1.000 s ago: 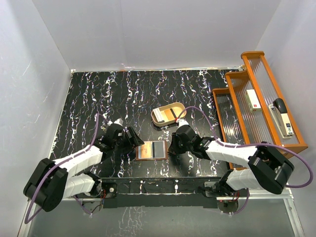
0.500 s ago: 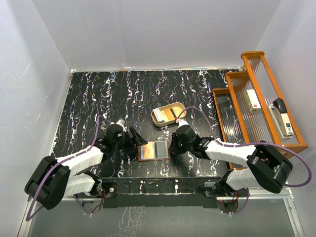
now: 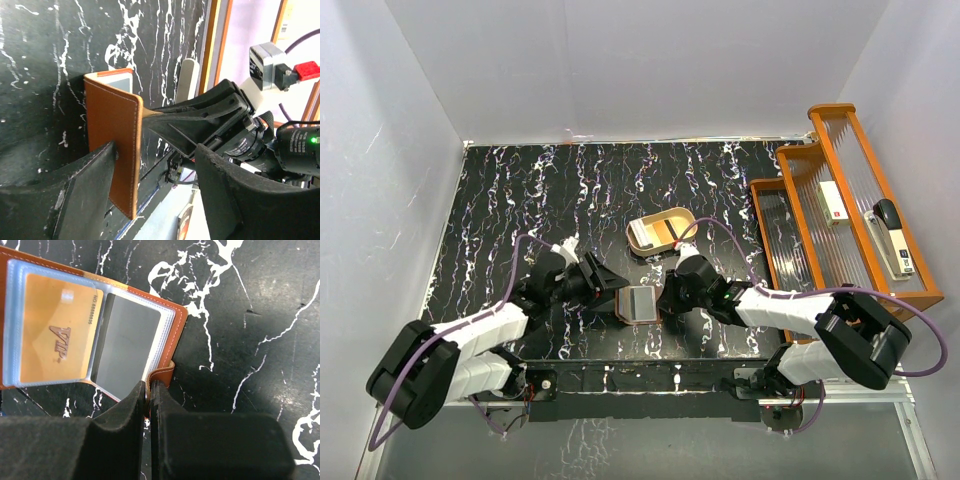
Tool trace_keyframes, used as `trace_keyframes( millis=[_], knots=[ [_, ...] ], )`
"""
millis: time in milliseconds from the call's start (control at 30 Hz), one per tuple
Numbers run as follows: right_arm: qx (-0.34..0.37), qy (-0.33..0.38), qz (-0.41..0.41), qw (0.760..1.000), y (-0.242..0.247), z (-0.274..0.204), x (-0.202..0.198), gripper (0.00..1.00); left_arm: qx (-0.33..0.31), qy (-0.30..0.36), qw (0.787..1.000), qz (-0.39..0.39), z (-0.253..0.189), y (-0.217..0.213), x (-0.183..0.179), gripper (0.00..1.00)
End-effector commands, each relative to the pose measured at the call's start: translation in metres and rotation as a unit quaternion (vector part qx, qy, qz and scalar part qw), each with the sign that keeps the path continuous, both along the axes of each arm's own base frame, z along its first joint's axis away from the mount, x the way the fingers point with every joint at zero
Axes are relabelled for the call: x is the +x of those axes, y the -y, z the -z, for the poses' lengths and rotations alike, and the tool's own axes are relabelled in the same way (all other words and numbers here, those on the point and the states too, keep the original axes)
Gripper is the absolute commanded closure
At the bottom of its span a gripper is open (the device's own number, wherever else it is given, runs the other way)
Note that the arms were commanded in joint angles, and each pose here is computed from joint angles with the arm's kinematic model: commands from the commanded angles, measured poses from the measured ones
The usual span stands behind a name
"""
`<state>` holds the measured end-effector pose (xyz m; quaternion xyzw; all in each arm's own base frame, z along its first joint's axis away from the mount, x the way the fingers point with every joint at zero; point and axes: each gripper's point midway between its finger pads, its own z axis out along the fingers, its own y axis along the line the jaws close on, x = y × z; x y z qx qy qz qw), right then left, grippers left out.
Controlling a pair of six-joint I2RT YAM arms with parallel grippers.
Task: Put the credit cards into the card holder
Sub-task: Close the card holder at the center of the board.
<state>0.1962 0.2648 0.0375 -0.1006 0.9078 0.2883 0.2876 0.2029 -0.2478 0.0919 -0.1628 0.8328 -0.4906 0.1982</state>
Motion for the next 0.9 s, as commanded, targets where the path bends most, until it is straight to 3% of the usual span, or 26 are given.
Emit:
trace_keyframes(
  millis=[0,200,367,633,767,867],
  knots=[
    [0.048,0.042,-0.030,0.998,-0.019,-0.024,0.007,1.00,-0.036,0.030,0.998,0.042,-0.025,0.022,-0.005,0.40],
    [0.044,0.044,-0.040,0.997,-0.021,-0.024,0.007,1.00,-0.014,0.038,0.996,0.081,-0.015,0.039,-0.010,0.39],
    [0.014,0.028,-0.015,0.999,-0.007,-0.017,0.006,0.82,0.007,0.029,0.995,0.098,0.002,0.044,-0.009,0.37],
    [0.018,0.031,0.011,0.999,0.000,-0.036,0.007,0.74,0.063,0.032,0.992,0.100,0.013,0.042,0.002,0.48],
    [0.047,0.035,0.026,0.998,-0.001,-0.052,0.007,0.68,0.097,0.020,0.990,0.098,0.023,0.038,0.005,0.69],
    [0.061,0.036,0.035,0.997,-0.001,-0.057,0.007,0.67,0.106,0.013,0.989,0.102,0.027,0.037,0.005,0.72]
  ],
)
